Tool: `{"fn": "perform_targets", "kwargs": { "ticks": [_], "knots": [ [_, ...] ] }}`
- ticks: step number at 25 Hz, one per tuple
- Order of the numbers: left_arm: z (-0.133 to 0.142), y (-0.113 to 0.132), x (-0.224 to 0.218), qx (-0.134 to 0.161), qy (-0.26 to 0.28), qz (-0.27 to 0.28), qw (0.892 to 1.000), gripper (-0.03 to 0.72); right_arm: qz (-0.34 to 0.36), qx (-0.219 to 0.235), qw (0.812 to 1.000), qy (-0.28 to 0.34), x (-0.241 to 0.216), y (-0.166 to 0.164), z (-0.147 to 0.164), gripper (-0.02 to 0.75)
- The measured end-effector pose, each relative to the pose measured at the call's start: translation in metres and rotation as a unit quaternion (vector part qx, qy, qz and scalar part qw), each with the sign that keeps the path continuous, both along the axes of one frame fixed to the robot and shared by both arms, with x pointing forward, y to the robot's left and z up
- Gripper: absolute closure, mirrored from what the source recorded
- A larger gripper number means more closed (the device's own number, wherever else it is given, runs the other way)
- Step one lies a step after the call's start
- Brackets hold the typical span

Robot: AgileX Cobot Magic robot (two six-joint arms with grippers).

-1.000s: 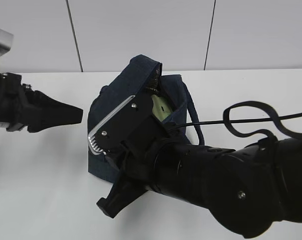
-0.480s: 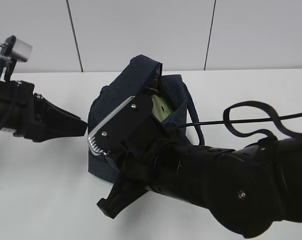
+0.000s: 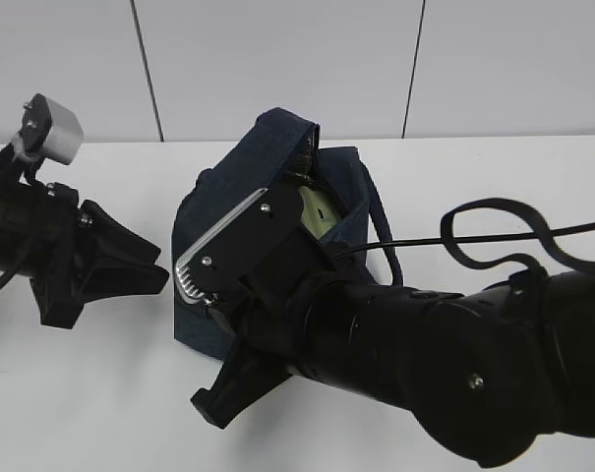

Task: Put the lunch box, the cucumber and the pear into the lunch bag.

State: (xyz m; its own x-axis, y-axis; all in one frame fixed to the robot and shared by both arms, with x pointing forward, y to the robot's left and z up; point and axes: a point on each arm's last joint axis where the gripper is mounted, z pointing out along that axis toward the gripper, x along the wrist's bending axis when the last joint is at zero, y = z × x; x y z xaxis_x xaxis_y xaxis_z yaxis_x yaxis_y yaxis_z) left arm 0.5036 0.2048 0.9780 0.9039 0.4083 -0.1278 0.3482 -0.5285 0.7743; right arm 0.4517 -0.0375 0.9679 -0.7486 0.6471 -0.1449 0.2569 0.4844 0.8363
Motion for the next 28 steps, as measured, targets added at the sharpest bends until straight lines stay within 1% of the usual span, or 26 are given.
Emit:
{"fn": "perform_targets", "kwargs": {
  "ticks": [3, 5, 10, 11, 12, 14, 16, 19, 24, 28],
  "knots": [
    [-0.007, -0.011, -0.001, 0.009, -0.008, -0.024, 1.000, 0.441, -0.001, 0.000, 1.000, 0.001, 0.000, 0.000, 0.000, 0.738],
    [-0.014, -0.020, -0.001, 0.021, -0.010, -0.032, 0.999, 0.433, -0.001, 0.000, 1.000, 0.001, 0.000, 0.000, 0.000, 0.738],
    [-0.022, -0.029, 0.002, 0.040, -0.015, -0.024, 0.999, 0.434, -0.001, 0.000, 1.000, 0.001, 0.000, 0.000, 0.000, 0.738],
    [-0.023, -0.029, 0.002, 0.044, -0.018, -0.021, 0.999, 0.453, -0.001, 0.000, 1.000, 0.001, 0.000, 0.000, 0.000, 0.738],
    [-0.023, -0.030, 0.003, 0.045, -0.019, -0.018, 0.999, 0.491, -0.001, 0.000, 1.000, 0.001, 0.000, 0.000, 0.000, 0.738],
    [-0.024, -0.030, 0.004, 0.041, -0.016, -0.008, 0.999, 0.599, -0.001, 0.000, 1.000, 0.001, 0.000, 0.000, 0.000, 0.738],
    [-0.025, -0.031, 0.005, 0.036, -0.013, -0.002, 0.999, 0.653, -0.004, 0.002, 1.000, 0.004, 0.000, 0.000, 0.000, 0.738],
    [-0.025, -0.032, 0.005, 0.035, -0.012, 0.000, 0.999, 0.675, -0.017, 0.021, 1.000, 0.009, 0.003, 0.003, 0.006, 0.738],
    [-0.026, -0.031, 0.004, 0.034, -0.007, 0.004, 0.999, 0.680, -0.023, 0.048, 0.999, 0.007, 0.005, 0.005, 0.025, 0.738],
    [-0.032, -0.029, -0.001, 0.035, 0.007, 0.016, 0.999, 0.682, -0.035, 0.048, 0.998, -0.006, 0.009, -0.001, 0.033, 0.738]
  ]
}}
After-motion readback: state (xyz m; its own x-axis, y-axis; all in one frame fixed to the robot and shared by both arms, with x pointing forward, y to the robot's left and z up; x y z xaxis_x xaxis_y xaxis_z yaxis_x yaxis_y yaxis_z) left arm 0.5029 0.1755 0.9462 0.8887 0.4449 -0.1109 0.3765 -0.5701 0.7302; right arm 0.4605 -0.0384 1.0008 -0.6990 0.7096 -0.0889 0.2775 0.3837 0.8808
